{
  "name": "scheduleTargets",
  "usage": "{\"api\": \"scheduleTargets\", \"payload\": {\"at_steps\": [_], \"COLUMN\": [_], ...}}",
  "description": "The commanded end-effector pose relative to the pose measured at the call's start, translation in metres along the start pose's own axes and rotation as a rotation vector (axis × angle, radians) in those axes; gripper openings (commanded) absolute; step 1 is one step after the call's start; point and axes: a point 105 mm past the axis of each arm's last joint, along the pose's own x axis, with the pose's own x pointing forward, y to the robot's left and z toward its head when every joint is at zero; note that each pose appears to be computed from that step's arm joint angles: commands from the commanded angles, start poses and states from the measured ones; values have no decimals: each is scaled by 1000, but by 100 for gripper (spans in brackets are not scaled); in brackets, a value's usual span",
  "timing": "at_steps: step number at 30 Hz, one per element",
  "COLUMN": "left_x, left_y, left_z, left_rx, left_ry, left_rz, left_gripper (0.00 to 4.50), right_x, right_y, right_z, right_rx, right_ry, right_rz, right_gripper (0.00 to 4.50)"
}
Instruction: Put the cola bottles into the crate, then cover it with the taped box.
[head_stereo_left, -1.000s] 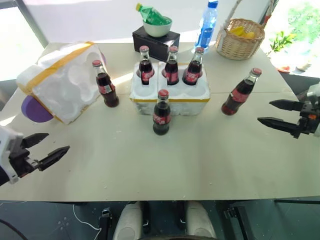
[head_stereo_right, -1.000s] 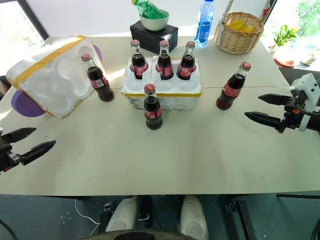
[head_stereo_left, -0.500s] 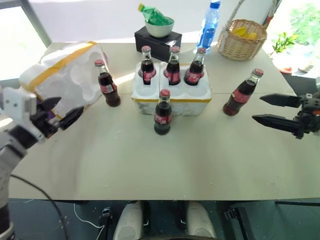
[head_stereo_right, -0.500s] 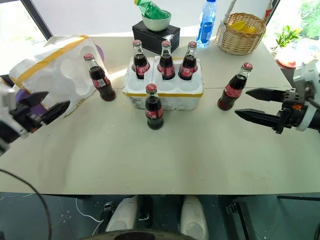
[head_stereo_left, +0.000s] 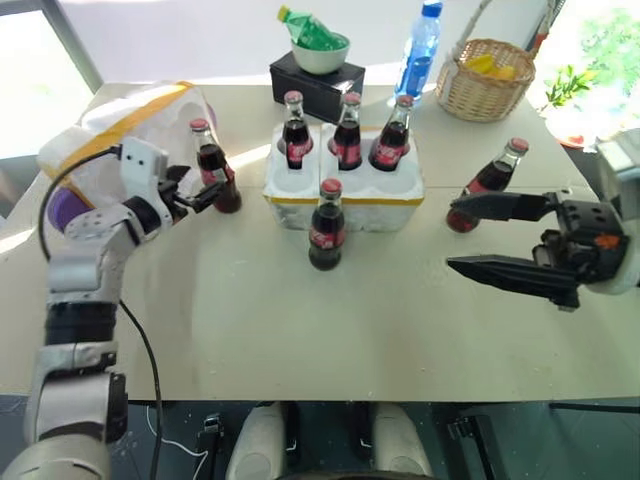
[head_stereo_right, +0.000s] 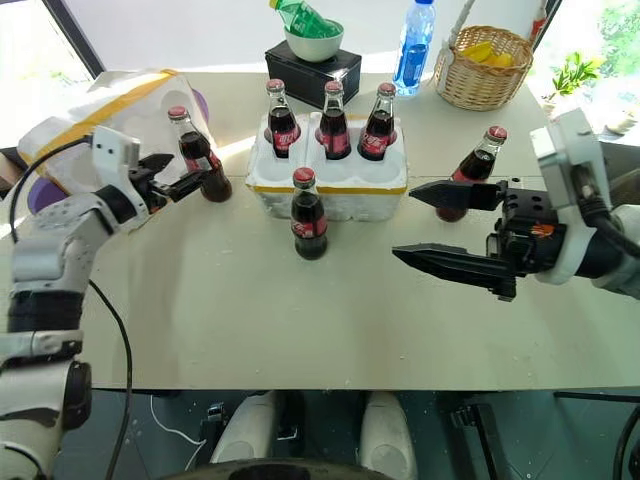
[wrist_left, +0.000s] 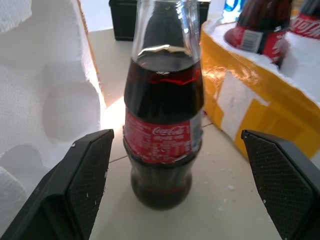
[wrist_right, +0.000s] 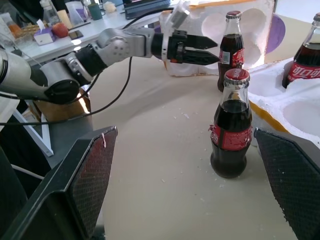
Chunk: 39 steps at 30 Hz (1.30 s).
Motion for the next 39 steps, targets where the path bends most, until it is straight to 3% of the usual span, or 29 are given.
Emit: {"api": "scheduleTargets", "payload": {"at_steps": [1,9,14,18,25,30,34,39], "left_x": [16,46,41,22,-12,9,36,62], "left_y": [3,0,2,-12,-61,-79,-87,-103], "left_z": [16,13,13,35,103,157,160,129], "left_rx": [55,43,49,40,-25,-45,-13,79], "left_ry": [-41,-35,-40,-69,-128,-223,-232,-151], "left_rz": [-7,-16,-41,-205,-589,-690,-679,-680], "left_gripper": [430,430,264,266,266,266,266,266], "right_x": [5,14,13,9,7,5,6,4], "right_y": [3,-17,-22,-30,-35,-38,-39,-43], "right_z": [10,15,16,18,14,6,2,-4], "right_rx": [-38,-71,-83,-88,-91,-82,-80,-64], "right_ry": [-29,-42,-40,-52,-49,-53,-58,-66], "right_rz": [9,-77,-104,-157,-203,-243,-259,-302], "right_gripper": [450,450,450,450,450,450,450,450]}}
